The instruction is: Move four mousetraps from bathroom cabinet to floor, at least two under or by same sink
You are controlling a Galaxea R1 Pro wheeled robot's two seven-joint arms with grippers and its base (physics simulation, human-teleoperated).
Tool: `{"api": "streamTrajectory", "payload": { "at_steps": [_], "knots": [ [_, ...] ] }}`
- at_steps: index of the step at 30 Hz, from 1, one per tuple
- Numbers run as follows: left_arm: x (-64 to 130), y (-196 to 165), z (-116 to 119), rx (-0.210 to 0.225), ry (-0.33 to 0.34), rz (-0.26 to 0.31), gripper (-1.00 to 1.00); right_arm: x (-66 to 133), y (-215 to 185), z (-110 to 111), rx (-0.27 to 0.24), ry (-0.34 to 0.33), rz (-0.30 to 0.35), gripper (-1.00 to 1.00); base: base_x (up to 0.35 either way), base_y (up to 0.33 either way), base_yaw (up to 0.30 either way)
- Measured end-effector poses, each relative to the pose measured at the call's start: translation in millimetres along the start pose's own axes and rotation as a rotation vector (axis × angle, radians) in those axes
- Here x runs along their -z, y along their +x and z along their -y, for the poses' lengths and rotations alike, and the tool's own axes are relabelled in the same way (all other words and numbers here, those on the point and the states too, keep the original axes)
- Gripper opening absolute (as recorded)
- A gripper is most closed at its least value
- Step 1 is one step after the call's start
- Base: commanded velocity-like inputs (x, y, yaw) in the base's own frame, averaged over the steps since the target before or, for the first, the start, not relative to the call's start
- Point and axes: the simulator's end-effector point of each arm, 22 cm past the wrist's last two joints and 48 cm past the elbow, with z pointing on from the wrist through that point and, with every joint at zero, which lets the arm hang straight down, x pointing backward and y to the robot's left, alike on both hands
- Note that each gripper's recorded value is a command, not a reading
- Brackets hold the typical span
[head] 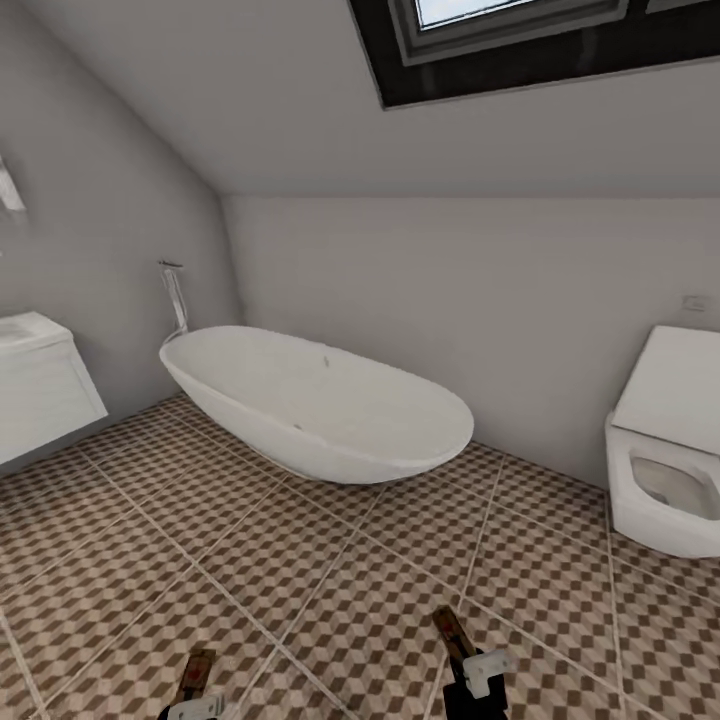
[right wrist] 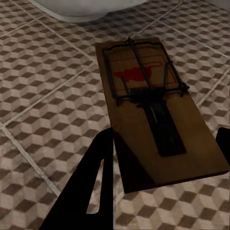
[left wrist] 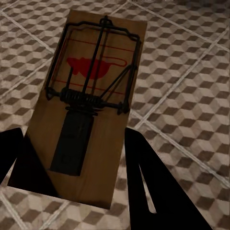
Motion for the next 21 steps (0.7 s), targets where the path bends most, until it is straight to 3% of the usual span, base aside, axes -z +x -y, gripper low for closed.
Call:
{"api": "streamTrajectory", "payload": {
  "at_steps": [8, 21],
  "knots": [
    [0.0, 0.0, 0.1, 0.000, 0.001, 0.000, -1.00, 0.1, 0.2, 0.0, 0.000, 0.000, 0.000, -1.00, 0.175, 0.014, 0.262],
    [0.0, 0.0, 0.3, 0.000, 0.002, 0.000, -1.00, 0.1, 0.2, 0.0, 0.000, 0.000, 0.000, -1.00, 0.007, 0.000, 0.262]
  ]
}}
